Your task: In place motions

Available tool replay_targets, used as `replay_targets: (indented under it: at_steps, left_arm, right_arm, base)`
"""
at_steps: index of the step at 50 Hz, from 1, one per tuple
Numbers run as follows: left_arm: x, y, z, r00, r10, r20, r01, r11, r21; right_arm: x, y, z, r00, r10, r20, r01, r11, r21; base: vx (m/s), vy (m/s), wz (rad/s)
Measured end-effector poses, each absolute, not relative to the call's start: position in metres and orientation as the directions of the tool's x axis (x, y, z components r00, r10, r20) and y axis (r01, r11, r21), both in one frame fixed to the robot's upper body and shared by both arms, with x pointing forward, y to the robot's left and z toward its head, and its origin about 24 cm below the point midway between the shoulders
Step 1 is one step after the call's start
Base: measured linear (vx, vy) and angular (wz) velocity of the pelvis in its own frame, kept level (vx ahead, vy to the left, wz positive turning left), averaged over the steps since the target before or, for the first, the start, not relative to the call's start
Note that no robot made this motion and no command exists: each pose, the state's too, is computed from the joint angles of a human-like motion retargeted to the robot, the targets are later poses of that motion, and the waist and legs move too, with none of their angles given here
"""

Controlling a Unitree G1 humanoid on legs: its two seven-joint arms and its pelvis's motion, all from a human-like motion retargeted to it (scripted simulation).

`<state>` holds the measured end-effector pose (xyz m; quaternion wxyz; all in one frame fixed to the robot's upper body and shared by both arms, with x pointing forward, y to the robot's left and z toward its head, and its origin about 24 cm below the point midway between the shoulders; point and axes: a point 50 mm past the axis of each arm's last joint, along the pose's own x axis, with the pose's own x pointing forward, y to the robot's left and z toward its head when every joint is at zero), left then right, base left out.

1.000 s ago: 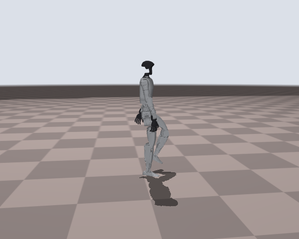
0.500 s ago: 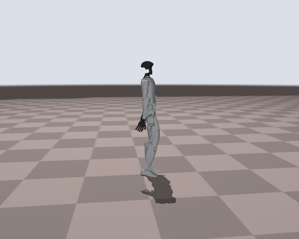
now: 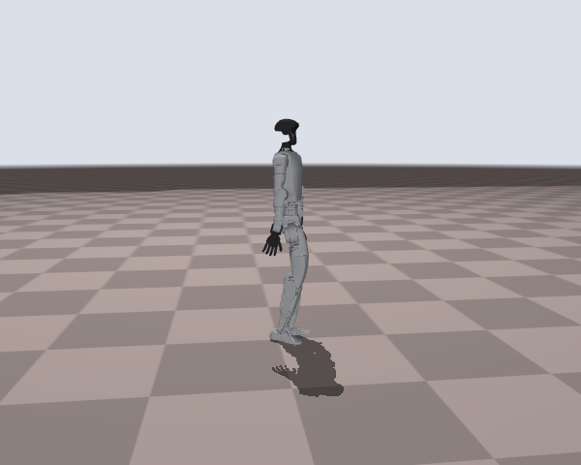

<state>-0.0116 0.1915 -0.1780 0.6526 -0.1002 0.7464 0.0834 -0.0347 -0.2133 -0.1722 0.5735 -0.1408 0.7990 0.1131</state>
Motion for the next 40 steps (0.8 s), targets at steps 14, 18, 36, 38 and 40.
replay_targets:
  at_steps: [14, 18, 36, 38, 40]
  left_arm:
    - [-0.083, 0.183, -0.166, -0.314, -0.152, -0.937, -0.392, 0.920, -0.018]
    - [-0.109, 0.181, -0.160, -0.361, -0.180, -0.915, -0.408, 0.913, -0.019]
    - [-0.084, 0.187, -0.170, -0.255, -0.071, -0.964, -0.433, 0.900, 0.048]
    - [-0.082, 0.190, -0.170, -0.261, -0.047, -0.964, -0.415, 0.907, 0.068]
    - [-0.074, 0.191, -0.170, -0.277, -0.048, -0.960, -0.398, 0.915, 0.069]
  right_arm:
    - [0.152, -0.196, -0.153, 0.232, -0.102, -0.967, -0.658, 0.716, -0.234]
    - [0.167, -0.177, -0.148, 0.295, 0.024, -0.955, -0.623, 0.762, -0.174]
    - [0.007, -0.218, -0.174, -0.217, -0.142, -0.966, -0.661, 0.750, 0.038]
    - [-0.023, -0.232, -0.169, -0.316, -0.175, -0.932, -0.625, 0.778, 0.066]
    - [-0.048, -0.243, -0.163, -0.393, -0.204, -0.897, -0.577, 0.814, 0.067]
  base:
    - [-0.21, -0.05, -0.16]
    - [0.06, -0.03, -0.55]
    - [0.14, 0.03, -0.12]
    - [0.36, 0.10, -0.99]
    - [0.09, 0.14, 2.38]
